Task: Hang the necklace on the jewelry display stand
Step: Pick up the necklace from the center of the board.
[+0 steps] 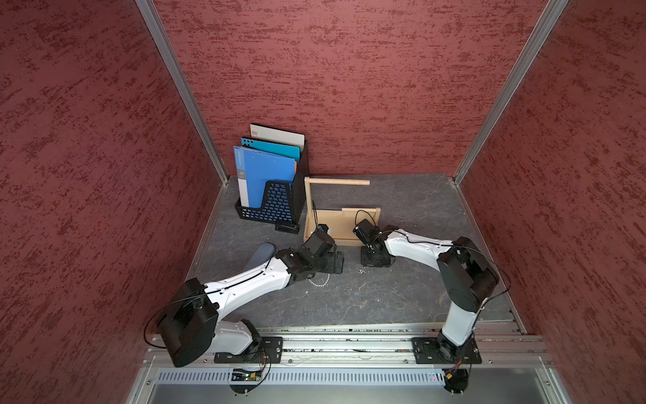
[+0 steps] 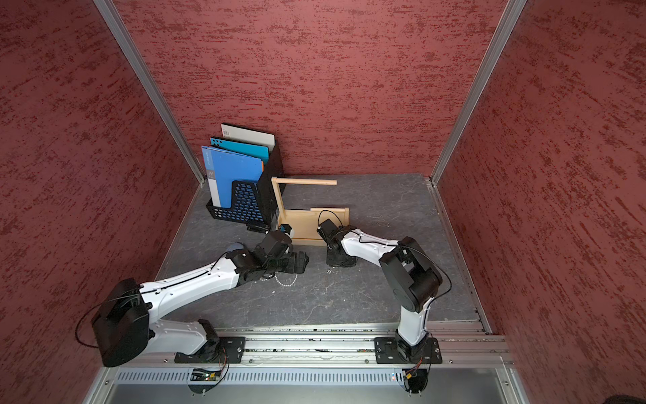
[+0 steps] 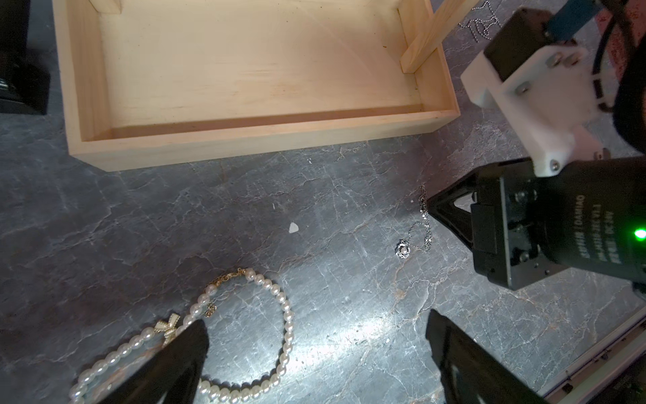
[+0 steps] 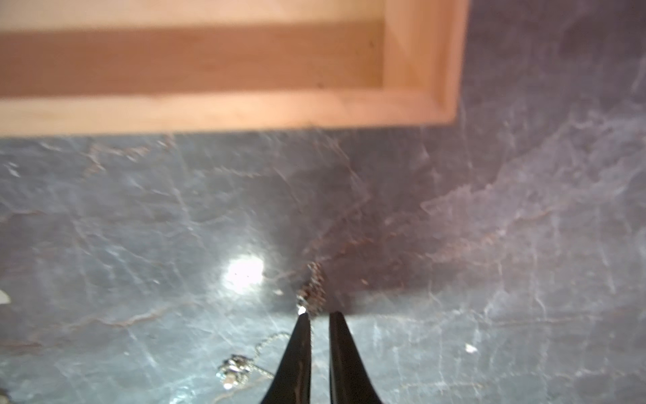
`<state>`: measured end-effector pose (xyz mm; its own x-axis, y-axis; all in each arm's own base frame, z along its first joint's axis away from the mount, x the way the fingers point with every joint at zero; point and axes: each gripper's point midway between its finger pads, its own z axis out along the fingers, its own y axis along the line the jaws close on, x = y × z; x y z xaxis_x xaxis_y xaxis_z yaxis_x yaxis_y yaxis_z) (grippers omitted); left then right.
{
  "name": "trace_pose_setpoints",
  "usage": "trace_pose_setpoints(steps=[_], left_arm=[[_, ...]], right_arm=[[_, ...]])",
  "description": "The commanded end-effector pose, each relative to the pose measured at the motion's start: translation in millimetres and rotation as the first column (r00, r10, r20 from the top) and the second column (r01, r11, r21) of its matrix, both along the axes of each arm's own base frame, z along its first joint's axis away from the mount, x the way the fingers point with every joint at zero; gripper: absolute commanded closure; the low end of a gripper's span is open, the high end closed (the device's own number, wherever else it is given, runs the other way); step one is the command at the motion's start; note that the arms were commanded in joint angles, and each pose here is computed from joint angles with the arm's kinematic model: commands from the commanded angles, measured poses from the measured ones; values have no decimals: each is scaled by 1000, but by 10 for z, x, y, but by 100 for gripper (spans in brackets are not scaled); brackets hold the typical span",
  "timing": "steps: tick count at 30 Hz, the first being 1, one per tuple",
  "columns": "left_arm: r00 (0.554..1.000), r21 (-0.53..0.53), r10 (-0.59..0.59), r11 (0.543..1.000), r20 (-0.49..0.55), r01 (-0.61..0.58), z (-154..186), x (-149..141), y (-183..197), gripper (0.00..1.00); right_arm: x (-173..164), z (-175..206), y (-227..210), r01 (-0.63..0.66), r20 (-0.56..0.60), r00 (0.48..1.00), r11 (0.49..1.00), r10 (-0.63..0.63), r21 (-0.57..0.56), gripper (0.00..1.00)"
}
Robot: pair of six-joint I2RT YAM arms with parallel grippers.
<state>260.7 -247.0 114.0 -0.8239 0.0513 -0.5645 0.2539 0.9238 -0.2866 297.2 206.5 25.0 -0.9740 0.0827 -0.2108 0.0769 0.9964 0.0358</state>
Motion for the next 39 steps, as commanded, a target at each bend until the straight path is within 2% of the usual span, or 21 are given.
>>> trace_pose_setpoints(steps=[1,7,12,14,23,31,39], left_arm=[[1000,-2,-19,1000,7,19,52,23,-34,0],[1000,2,-21,1000,-1,21,18,9,-28,0],[1000,3,-16,1000,0,16,21,5,-15,0],[1000,3,-14,1000,2,14,22,0,-3,0],[1000,10,-11,1000,12,10,16,13,19,0],[998,30,-18,999,56,16,117,74,105,1],[985,-20,-85,996,150,89,437,125,24,0]], right_arm=[[63,-1,88,-21,13,1000,1000,21,12,83],[33,-135,72,-35,-21,999,999,34,-13,82],[-26,-174,1,-29,-35,999,999,27,-36,90],[-26,-112,-13,-25,-20,1000,999,24,-32,96],[-7,324,-40,-33,51,998,999,34,-9,100],[29,879,-7,-93,180,980,995,84,44,100],[29,1456,240,-266,337,920,952,203,152,100]])
